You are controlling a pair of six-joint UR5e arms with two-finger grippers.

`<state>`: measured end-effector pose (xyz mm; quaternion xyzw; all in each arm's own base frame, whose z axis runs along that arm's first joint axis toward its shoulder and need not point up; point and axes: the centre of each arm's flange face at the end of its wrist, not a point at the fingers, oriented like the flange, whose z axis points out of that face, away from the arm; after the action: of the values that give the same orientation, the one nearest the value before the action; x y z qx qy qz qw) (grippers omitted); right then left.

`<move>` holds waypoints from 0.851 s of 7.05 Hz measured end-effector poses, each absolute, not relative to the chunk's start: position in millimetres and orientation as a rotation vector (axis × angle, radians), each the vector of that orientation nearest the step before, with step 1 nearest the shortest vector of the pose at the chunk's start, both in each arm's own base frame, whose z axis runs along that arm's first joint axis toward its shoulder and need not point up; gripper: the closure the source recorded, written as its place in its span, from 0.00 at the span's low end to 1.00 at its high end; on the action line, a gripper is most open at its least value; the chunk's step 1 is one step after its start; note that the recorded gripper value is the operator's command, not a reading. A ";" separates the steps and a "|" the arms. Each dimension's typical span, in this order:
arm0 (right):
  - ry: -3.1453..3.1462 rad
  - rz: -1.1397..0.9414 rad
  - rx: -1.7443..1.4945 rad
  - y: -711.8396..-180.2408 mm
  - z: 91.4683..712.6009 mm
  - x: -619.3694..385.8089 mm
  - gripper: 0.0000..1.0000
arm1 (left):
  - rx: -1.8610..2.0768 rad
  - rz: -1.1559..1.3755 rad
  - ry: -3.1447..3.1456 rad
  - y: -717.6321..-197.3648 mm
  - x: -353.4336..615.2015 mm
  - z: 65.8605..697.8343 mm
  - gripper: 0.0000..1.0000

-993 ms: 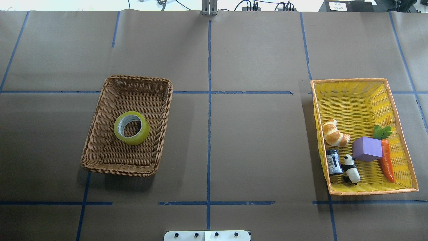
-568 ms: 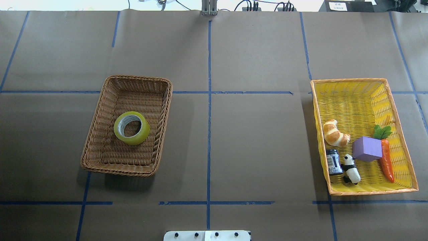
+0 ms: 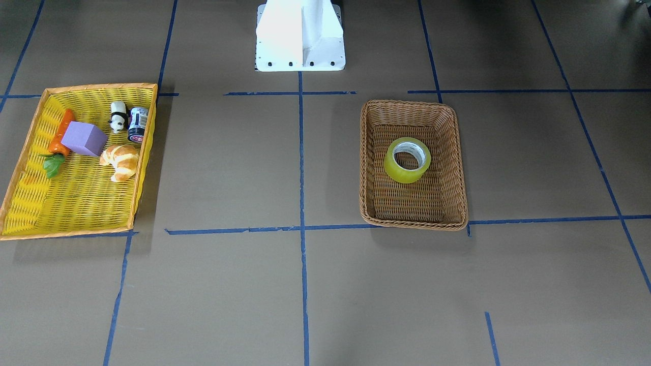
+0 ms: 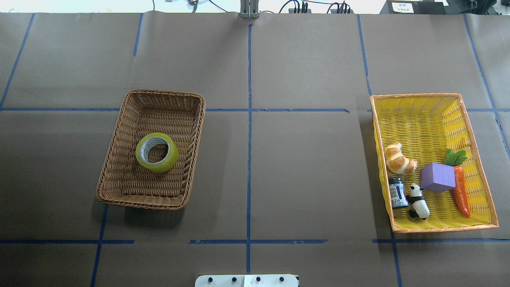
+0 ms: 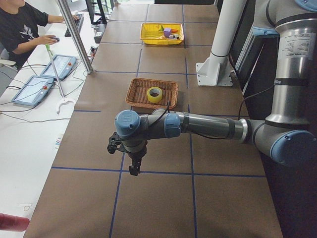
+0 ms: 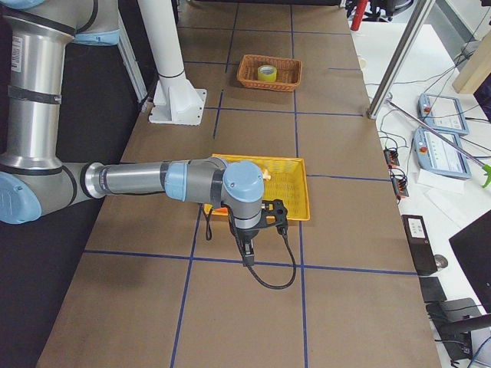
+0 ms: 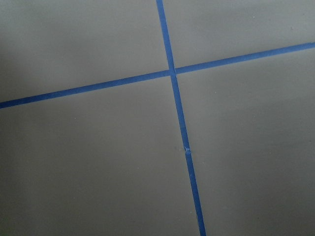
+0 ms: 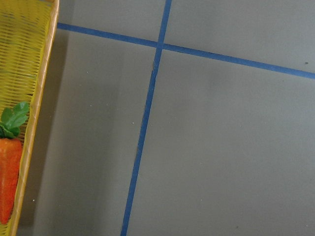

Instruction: Move tape to another basket

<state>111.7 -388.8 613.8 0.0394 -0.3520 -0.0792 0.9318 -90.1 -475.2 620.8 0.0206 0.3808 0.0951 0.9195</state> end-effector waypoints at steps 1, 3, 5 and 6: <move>-0.710 -0.166 0.072 -385.3 616.2 111.0 0.00 | 0.041 0.194 0.784 -475.7 -89.8 620.7 0.00; -0.687 -0.186 0.062 -382.5 620.1 109.0 0.00 | 0.037 0.191 0.787 -473.9 -89.7 622.3 0.00; -0.685 -0.195 0.053 -379.5 623.6 106.2 0.00 | 0.032 0.189 0.787 -470.3 -89.5 625.6 0.00; -0.686 -0.196 0.052 -379.3 623.9 105.5 0.00 | 0.035 0.192 0.787 -469.6 -89.4 625.7 0.00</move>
<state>105.5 -379.3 623.9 0.0253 -0.3356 -0.0961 0.9367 -89.4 -469.6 625.7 0.0169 0.3827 0.0933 0.9190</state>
